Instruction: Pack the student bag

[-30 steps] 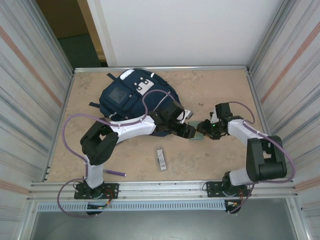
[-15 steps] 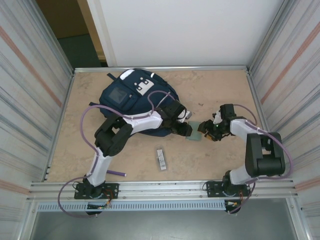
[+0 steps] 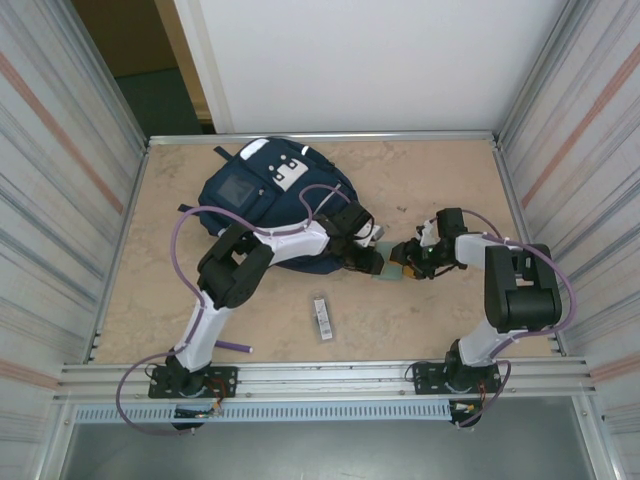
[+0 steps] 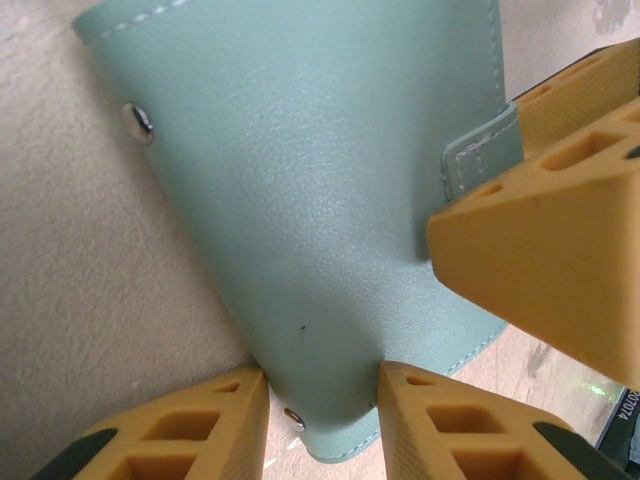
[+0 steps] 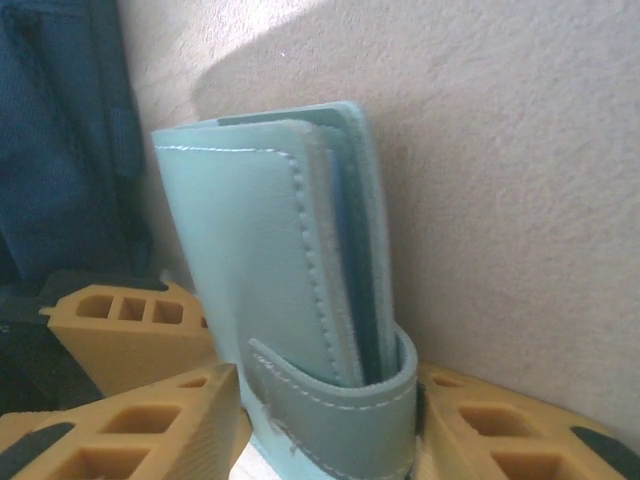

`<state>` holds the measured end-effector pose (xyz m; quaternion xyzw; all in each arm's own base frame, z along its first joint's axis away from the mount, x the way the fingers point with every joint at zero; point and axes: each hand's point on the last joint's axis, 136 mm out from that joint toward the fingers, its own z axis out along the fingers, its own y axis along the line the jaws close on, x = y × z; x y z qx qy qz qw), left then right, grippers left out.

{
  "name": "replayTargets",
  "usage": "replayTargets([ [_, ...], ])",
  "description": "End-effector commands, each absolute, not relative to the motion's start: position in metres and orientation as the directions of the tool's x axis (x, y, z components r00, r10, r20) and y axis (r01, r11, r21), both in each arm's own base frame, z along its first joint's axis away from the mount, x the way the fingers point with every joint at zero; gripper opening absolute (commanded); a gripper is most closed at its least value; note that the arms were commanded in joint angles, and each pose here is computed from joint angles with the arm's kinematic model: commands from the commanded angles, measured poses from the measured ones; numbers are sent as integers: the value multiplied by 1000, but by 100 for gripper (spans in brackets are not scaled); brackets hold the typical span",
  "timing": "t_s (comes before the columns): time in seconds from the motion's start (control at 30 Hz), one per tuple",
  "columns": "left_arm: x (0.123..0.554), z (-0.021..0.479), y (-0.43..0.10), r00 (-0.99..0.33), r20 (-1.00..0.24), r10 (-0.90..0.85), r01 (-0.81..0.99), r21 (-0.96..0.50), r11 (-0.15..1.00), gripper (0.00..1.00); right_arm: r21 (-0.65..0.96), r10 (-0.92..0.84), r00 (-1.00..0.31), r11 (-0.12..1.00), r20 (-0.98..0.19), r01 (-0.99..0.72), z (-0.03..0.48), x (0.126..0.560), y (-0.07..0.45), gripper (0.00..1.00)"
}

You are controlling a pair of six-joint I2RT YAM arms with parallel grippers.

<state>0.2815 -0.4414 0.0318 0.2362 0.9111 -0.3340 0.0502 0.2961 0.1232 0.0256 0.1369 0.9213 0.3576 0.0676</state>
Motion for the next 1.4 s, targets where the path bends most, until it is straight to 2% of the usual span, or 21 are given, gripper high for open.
replayTargets([
  [0.0,274,24,-430,-887,-198,417,446,-600,664,34,710,222,-975,690,-28,138,22,288,145,40],
  [0.17,276,45,-432,-867,-258,426,489,-606,627,44,713,190,-981,693,-39,105,27,279,156,25],
  [0.27,272,62,-428,-860,-271,433,502,-607,616,45,707,213,-975,699,-59,111,34,276,150,18],
  [0.47,263,129,-419,-775,-434,458,631,-537,559,46,662,288,-941,742,-177,103,64,274,127,11],
  [0.57,265,161,-403,-715,-517,471,693,-433,577,47,624,320,-917,774,-240,106,83,275,112,8],
  [0.7,297,178,-363,-637,-600,484,701,-191,687,46,607,362,-877,787,-315,107,105,275,96,7],
  [0.8,321,169,-333,-652,-580,489,652,-100,751,43,607,364,-871,788,-331,99,116,273,95,7],
  [0.9,340,153,-316,-679,-557,478,621,-89,778,44,600,358,-868,795,-344,90,121,270,94,8],
  [1.1,382,131,-308,-676,-569,469,586,-30,810,56,615,343,-878,785,-334,72,120,264,99,7],
  [1.37,403,87,-314,-673,-488,556,607,65,792,57,618,289,-908,785,-304,42,113,257,113,7],
])
